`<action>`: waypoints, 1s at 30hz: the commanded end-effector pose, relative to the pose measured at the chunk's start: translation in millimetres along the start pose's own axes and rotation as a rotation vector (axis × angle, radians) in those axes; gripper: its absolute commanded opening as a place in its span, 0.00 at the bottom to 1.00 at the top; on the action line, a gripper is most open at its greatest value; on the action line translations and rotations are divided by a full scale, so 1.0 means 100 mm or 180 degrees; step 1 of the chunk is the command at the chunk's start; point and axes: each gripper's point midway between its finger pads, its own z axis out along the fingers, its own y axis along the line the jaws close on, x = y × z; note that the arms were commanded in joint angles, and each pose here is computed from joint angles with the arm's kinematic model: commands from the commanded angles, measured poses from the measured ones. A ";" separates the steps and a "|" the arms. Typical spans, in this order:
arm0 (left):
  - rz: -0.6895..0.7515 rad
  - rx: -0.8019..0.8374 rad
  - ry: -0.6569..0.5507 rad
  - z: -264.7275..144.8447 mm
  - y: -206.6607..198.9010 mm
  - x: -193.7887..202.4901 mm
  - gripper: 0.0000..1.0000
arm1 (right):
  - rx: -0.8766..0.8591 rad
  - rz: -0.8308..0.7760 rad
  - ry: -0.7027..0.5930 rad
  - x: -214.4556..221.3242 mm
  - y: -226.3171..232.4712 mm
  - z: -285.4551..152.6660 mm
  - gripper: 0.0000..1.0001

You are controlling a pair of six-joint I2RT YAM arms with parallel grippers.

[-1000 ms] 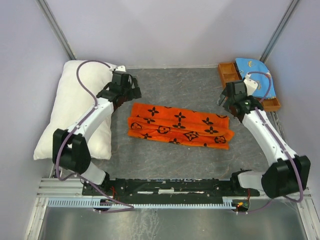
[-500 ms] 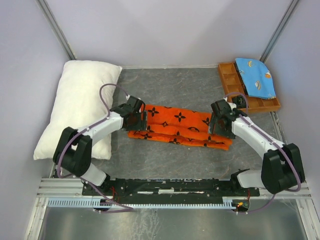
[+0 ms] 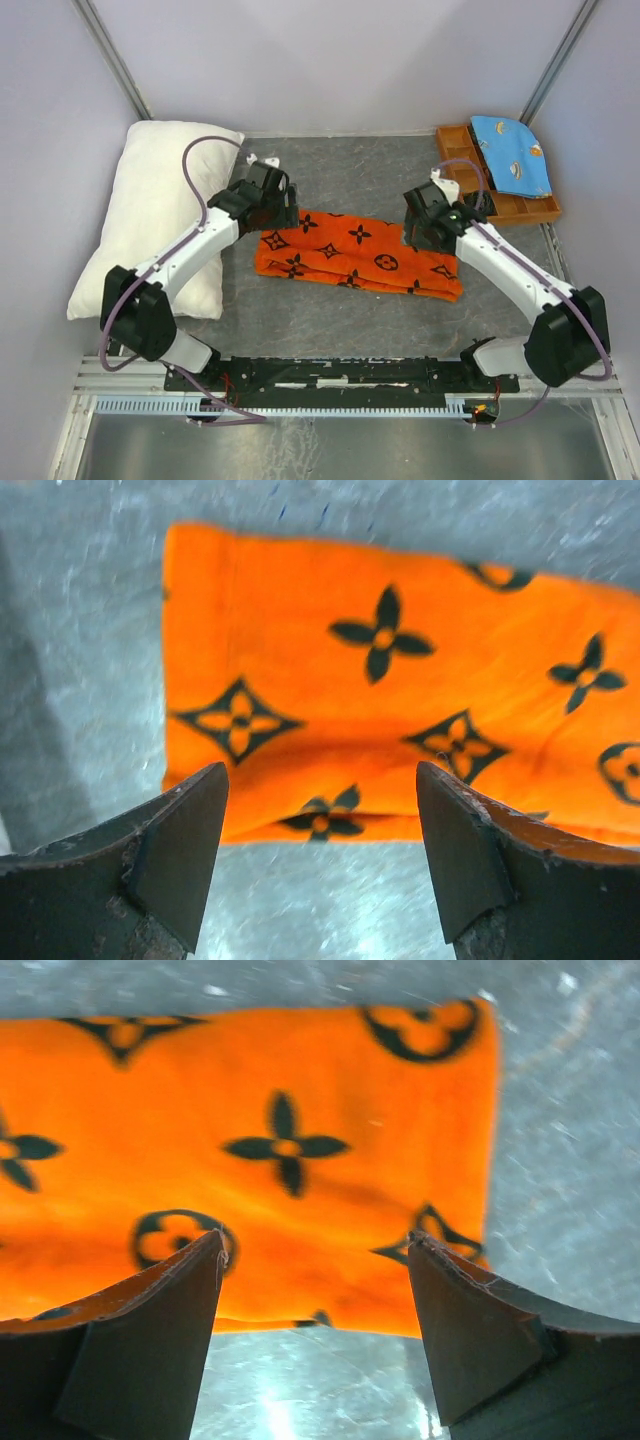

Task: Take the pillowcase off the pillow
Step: Fold the pillowcase at the center of the board.

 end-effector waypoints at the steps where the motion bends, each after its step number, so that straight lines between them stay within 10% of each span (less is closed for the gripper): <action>1: 0.0135 0.0137 -0.0095 0.23 -0.21 -0.21 0.80 | -0.0337 -0.0157 -0.0188 -0.18 0.56 -0.01 0.79; 7: 0.0024 0.0091 0.0250 0.59 -0.09 0.37 0.32 | -0.0732 -0.0333 0.0408 0.60 0.73 0.37 0.40; 14: -0.0167 -0.0126 0.0392 0.45 0.26 0.96 0.30 | -0.0676 -0.0445 0.0675 1.04 0.49 0.45 0.34; 22: 0.0054 -0.0014 -0.0047 0.16 -0.03 0.07 0.31 | -0.1189 -0.0525 -0.0006 0.21 0.82 -0.10 0.43; 30: -0.0108 0.0374 0.0010 0.23 -0.20 0.24 0.18 | -0.1030 0.0026 0.0212 0.39 0.47 0.04 0.18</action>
